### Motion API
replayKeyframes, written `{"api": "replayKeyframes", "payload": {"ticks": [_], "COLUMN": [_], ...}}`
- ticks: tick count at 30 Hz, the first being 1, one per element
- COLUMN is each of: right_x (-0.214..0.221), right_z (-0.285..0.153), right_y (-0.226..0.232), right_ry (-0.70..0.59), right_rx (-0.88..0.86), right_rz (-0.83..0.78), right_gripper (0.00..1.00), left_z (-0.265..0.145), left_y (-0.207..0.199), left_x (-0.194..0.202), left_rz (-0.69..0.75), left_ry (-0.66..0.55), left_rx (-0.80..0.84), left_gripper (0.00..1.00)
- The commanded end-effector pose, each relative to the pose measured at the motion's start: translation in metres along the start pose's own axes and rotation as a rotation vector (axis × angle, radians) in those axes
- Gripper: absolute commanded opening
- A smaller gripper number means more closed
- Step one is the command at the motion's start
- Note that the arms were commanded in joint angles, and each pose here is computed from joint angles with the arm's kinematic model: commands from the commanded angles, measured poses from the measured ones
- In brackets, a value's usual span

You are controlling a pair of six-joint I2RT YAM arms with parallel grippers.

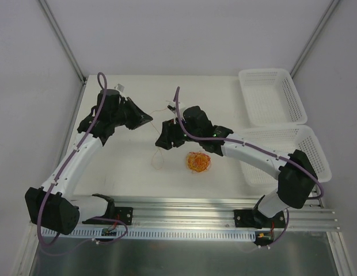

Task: Untangle the cables

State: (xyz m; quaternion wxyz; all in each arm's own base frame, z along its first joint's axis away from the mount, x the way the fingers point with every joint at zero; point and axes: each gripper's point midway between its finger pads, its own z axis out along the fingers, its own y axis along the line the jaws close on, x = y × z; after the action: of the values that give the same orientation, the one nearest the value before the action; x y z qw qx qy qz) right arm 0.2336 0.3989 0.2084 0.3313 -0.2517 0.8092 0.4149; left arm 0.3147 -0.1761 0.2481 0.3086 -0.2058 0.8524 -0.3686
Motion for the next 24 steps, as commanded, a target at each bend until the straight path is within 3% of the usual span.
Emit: {"api": "replayKeyframes", "payload": {"ticks": [1,4,7,11,13,17,18,21,22,24], "right_x": [-0.027,-0.028,-0.03,-0.03,-0.026,-0.035,-0.031,-0.044,-0.048,-0.06], "right_z": [0.006,0.01,0.009,0.001,-0.004,-0.027,-0.034,-0.059,-0.066,-0.089], "right_y": [0.014,0.011,0.014,0.01,0.003,-0.007,-0.014,-0.026,-0.029,-0.04], "right_ry": [-0.069,-0.071,-0.07,-0.074,-0.055,-0.061,-0.037,-0.046,-0.049,-0.059], "right_rx": [-0.035,-0.026,-0.037,-0.005,0.024,0.084,0.129,0.202,0.219,0.28], "right_rz": [-0.015,-0.019,-0.028,-0.057,-0.071,-0.108,-0.118,-0.176,-0.182,-0.2], "right_gripper": [0.58,0.5,0.35,0.01,0.01,0.01,0.01,0.01,0.01,0.01], "left_z": [-0.011,-0.014,-0.014,-0.015,-0.015,-0.018,-0.019,-0.026,-0.028,-0.033], "left_y": [-0.017,-0.019,-0.015,-0.007,-0.004,0.001,0.0,0.001,0.001,0.001], "left_x": [-0.003,-0.001,0.001,0.002,0.002,0.004,0.003,0.005,0.005,0.007], "left_rz": [-0.016,-0.023,-0.026,-0.01,0.014,0.079,0.095,0.163,0.2,0.247], "left_ry": [-0.045,-0.051,-0.054,-0.074,-0.077,-0.086,-0.092,-0.103,-0.111,-0.118], "left_rx": [0.059,0.07,0.066,0.052,0.048,0.048,0.054,0.069,0.075,0.092], "left_gripper": [0.0,0.0,0.0,0.0,0.03,0.32,0.44,0.62,0.75,0.85]}}
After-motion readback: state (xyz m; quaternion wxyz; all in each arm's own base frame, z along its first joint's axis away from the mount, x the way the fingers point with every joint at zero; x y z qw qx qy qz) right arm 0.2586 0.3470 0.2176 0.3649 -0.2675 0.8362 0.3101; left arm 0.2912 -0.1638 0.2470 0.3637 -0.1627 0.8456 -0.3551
